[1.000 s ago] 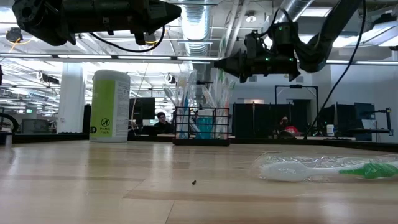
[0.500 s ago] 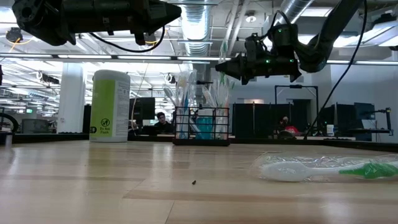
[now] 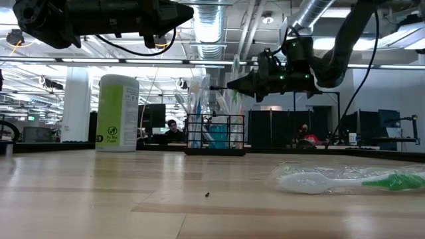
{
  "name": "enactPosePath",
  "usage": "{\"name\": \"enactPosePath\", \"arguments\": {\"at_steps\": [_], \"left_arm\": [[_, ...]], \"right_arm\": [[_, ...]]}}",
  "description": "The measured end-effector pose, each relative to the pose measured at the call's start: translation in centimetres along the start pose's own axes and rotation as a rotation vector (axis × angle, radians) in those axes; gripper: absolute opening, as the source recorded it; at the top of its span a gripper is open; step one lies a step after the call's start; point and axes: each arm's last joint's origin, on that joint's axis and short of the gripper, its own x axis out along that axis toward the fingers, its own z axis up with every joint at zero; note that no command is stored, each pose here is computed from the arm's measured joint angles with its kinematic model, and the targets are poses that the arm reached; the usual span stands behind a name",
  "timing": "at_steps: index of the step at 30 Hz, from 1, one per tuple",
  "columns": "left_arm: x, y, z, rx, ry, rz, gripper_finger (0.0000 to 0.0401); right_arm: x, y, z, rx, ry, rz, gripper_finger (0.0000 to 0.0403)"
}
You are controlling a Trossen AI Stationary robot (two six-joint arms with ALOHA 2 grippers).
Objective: Pick & Place toothbrushing station
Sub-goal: Put the green toothbrush into the black wire organizer
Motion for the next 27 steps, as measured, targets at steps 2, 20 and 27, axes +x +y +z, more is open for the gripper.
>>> {"name": "enactPosePath", "arguments": {"at_steps": [2,20,27], "left_arm": [[0.0,0.0,0.0,0.000,0.000,0.000,0.0039],[0.0,0.0,-0.1,0.003,0.010,-0.001,0.0039],[0.0,0.0,-0.1,0.003,0.010,-0.001,0.0039]], "right_arm": [[0.1,-0.1,-0.4,0.009,0.010,-0.001,0.0014],[0.2,-0.2,-1.5,0.032,0.070,-0.008,0.0020],[0.0,-0.2,-1.7,0.025,0.082,-0.010,0.0013]]}}
